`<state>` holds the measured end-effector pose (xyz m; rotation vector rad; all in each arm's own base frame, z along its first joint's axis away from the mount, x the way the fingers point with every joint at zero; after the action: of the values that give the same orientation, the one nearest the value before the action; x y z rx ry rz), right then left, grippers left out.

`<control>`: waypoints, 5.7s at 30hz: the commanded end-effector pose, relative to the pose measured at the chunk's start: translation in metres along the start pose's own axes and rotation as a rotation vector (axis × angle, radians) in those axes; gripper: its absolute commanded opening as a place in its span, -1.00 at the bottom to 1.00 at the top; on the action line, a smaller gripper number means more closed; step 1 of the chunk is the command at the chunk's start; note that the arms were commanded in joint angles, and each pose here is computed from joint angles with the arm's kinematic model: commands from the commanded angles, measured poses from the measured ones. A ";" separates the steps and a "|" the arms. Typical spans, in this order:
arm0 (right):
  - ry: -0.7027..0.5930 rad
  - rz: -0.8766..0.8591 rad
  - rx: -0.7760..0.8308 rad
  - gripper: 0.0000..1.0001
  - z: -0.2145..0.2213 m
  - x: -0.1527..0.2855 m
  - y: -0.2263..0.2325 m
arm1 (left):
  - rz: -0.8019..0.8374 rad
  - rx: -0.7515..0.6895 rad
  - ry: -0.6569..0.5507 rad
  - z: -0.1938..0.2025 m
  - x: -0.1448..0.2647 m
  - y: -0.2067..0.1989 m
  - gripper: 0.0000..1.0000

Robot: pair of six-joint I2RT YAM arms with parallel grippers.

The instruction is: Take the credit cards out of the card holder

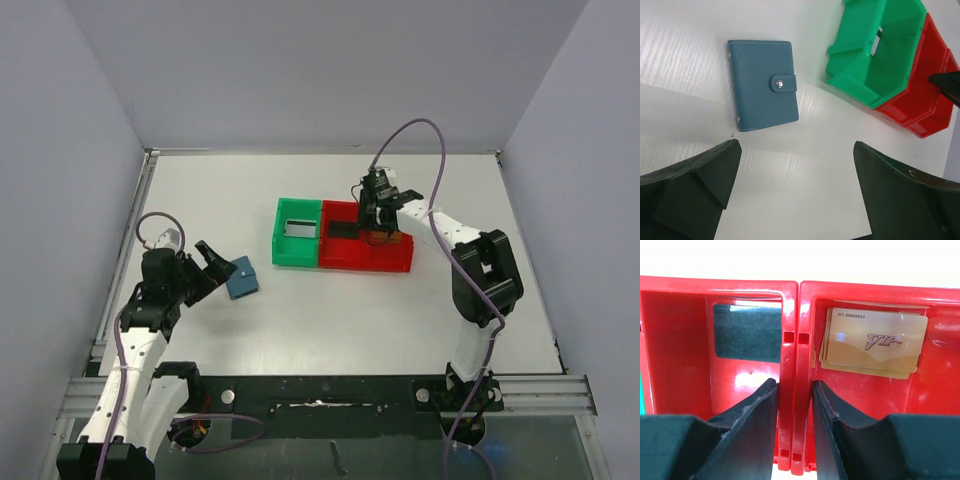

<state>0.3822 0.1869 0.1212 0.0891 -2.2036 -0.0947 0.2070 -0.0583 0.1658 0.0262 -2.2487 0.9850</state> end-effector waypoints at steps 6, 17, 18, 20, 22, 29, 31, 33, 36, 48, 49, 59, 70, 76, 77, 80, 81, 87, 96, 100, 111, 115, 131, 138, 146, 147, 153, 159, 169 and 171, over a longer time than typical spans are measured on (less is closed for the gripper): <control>-0.083 -0.109 0.224 -0.54 -0.048 -0.008 0.010 | -0.021 0.045 -0.095 -0.023 -0.032 0.001 0.95; -0.031 -0.087 0.132 -0.47 -0.045 -0.008 0.005 | -0.107 0.066 -0.060 -0.020 -0.059 0.018 0.95; -0.024 -0.088 0.113 -0.45 -0.044 -0.008 0.005 | -0.109 0.066 -0.058 -0.020 -0.060 0.019 0.95; -0.016 -0.089 0.088 -0.43 -0.041 -0.008 0.004 | -0.109 0.066 -0.054 -0.020 -0.064 0.019 0.96; -0.014 -0.088 0.068 -0.41 -0.040 -0.007 0.004 | -0.114 0.063 -0.048 -0.020 -0.068 0.021 0.95; -0.031 -0.115 0.014 -0.29 -0.047 0.005 0.005 | -0.149 0.061 -0.004 -0.021 -0.091 0.026 0.82; -0.046 -0.120 0.012 -0.17 -0.051 0.013 0.005 | -0.173 0.055 0.021 -0.022 -0.097 0.027 0.71; -0.060 -0.130 0.006 -0.05 -0.054 0.021 0.002 | -0.187 0.052 0.050 -0.020 -0.102 0.029 0.62; -0.083 -0.172 -0.003 0.12 -0.060 0.034 0.002 | -0.190 0.036 0.070 -0.016 -0.108 0.030 0.48; -0.147 -0.251 -0.078 0.26 -0.052 0.096 -0.001 | -0.235 -0.066 0.167 0.026 -0.108 0.032 -0.42; -0.148 -0.269 -0.091 0.26 -0.048 0.101 -0.001 | -0.238 -0.071 0.175 0.033 -0.106 0.035 -0.52; -0.119 -0.490 -0.241 0.52 0.041 0.135 0.012 | -0.162 -0.145 0.241 0.122 -0.076 0.013 -0.86; -0.234 -0.499 -0.336 0.95 0.080 0.154 -0.033 | 0.096 -0.161 0.297 0.191 -0.062 -0.064 -0.93; -0.101 -0.576 -0.267 0.94 0.102 0.155 -0.010 | 0.166 -0.126 0.315 0.205 -0.065 -0.088 -0.59; -0.078 -0.510 -0.262 0.91 0.107 0.152 -0.009 | 0.164 -0.125 0.307 0.204 -0.064 -0.088 -0.50; -0.040 -0.384 -0.206 0.83 0.128 0.150 0.006 | 0.178 -0.110 0.283 0.195 -0.054 -0.087 -0.13; -0.032 -0.354 -0.192 0.79 0.133 0.149 0.012 | 0.180 -0.105 0.277 0.191 -0.051 -0.085 -0.06; 0.020 -0.219 -0.087 0.53 0.162 0.140 0.043 | 0.191 -0.054 0.160 0.154 -0.029 -0.062 0.28; 0.040 -0.174 0.052 0.06 0.169 0.128 0.085 | 0.251 -0.079 0.001 0.119 -0.003 -0.039 0.55; 0.095 -0.164 0.080 -0.14 0.181 0.111 0.096 | 0.274 -0.107 -0.006 0.116 0.001 -0.038 0.56; 0.163 -0.059 0.100 -0.22 0.199 0.097 0.096 | 0.299 -0.111 0.058 0.124 -0.001 -0.043 0.56; 0.181 -0.033 0.120 -0.21 0.205 0.092 0.093 | 0.311 -0.158 0.123 0.134 -0.007 -0.051 0.48; 0.176 -0.118 0.132 -0.77 0.224 0.085 0.094 | 0.279 -0.245 0.356 0.175 -0.036 -0.062 0.29; 0.156 -0.200 0.076 -0.94 0.227 0.085 0.090 | 0.309 -0.257 0.428 0.192 -0.045 -0.070 0.25; 0.113 -0.328 -0.019 -1.00 0.223 0.089 0.087 | 0.321 -0.251 0.514 0.211 -0.053 -0.069 0.01; 0.110 -0.351 -0.038 -1.00 0.222 0.090 0.087 | 0.316 -0.257 0.526 0.214 -0.054 -0.068 -0.05; 0.093 -0.453 -0.126 -1.00 0.219 0.094 0.077 | 0.232 -0.282 0.570 0.227 -0.064 -0.058 -0.40; 0.069 -0.464 -0.176 -1.00 0.212 0.100 0.062 | 0.161 -0.278 0.555 0.227 -0.068 -0.046 -0.60; 0.106 -0.241 -0.107 -0.58 0.207 0.105 0.037 | 0.198 -0.269 0.523 0.220 -0.063 -0.055 -0.61; 0.123 -0.182 -0.082 -0.52 0.207 0.106 0.035 | 0.204 -0.270 0.524 0.220 -0.063 -0.056 -0.61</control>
<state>0.1455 0.2269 0.0799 0.3607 -2.0394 -0.3913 0.1449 -0.2626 0.0580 -0.5467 -1.8645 0.7110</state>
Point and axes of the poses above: each gripper's point midway between its finger pads, its own x axis back along the fingers, its own y axis along the line the jaws close on, z = x × y, the point moved 5 cm from there along x, back along the fingers, and after that the axes turned 4 degrees about x, right-handed, at the moved point
